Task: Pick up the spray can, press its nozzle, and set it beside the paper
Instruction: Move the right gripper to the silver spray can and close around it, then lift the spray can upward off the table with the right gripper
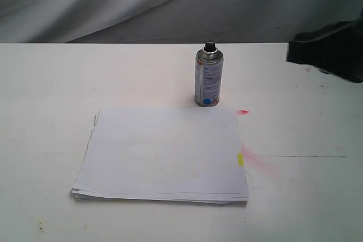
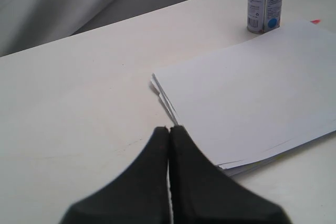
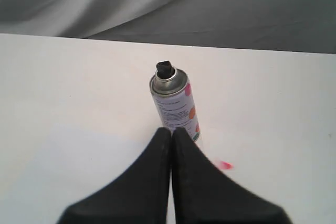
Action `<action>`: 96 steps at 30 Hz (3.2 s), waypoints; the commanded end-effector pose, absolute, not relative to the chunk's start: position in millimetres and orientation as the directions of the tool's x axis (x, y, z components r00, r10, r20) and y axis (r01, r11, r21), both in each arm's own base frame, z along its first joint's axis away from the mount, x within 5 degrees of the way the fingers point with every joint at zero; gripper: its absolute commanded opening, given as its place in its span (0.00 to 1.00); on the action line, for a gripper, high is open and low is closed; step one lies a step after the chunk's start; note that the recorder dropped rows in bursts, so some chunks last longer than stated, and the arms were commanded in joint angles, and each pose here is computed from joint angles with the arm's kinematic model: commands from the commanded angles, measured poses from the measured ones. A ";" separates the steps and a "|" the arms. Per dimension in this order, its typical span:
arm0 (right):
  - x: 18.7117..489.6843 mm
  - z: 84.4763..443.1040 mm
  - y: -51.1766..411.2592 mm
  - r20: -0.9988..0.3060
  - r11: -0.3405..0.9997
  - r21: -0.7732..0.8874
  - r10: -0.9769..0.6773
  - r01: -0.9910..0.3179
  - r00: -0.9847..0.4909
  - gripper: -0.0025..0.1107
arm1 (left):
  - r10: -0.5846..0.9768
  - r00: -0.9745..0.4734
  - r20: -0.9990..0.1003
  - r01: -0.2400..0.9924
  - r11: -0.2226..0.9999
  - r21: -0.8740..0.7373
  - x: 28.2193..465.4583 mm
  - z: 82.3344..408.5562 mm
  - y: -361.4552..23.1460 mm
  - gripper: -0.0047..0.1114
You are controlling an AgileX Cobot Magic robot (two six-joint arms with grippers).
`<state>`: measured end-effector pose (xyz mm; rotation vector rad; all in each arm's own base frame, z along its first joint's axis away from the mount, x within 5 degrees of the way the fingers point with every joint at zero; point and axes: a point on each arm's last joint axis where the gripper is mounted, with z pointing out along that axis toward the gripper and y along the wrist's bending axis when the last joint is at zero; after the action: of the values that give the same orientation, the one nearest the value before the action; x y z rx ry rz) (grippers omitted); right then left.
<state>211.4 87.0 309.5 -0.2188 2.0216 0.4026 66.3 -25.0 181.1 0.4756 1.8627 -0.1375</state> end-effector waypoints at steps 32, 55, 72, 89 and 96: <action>292.3 98.6 143.5 -0.975 0.912 0.010 -0.083 -0.411 -0.208 0.68 | 0.256 -0.268 -0.929 0.393 0.909 0.137 65.7 179.6 -25.2 0.04; 341.3 91.5 166.2 -0.950 0.920 0.025 -0.100 -0.392 -0.296 0.80 | 0.257 -0.268 -0.928 0.393 0.909 0.138 65.7 179.6 -25.2 0.04; 388.3 61.0 183.3 -0.963 0.933 0.012 -0.086 -0.359 -0.255 0.80 | 0.255 -0.269 -0.929 0.393 0.910 0.136 65.7 179.6 -25.2 0.04; 404.4 53.5 183.8 -0.963 0.937 -0.001 -0.096 -0.350 -0.254 0.73 | 0.254 -0.269 -0.929 0.393 0.910 0.135 65.7 179.6 -25.2 0.04; 404.4 53.5 183.8 -0.962 0.936 -0.013 -0.108 -0.353 -0.249 0.46 | 0.254 -0.269 -0.929 0.393 0.910 0.135 65.7 179.6 -25.2 0.04</action>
<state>402.2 185.7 52.6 -0.3413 1.8277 0.2507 66.3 -25.0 181.1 0.4756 1.8627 -0.1375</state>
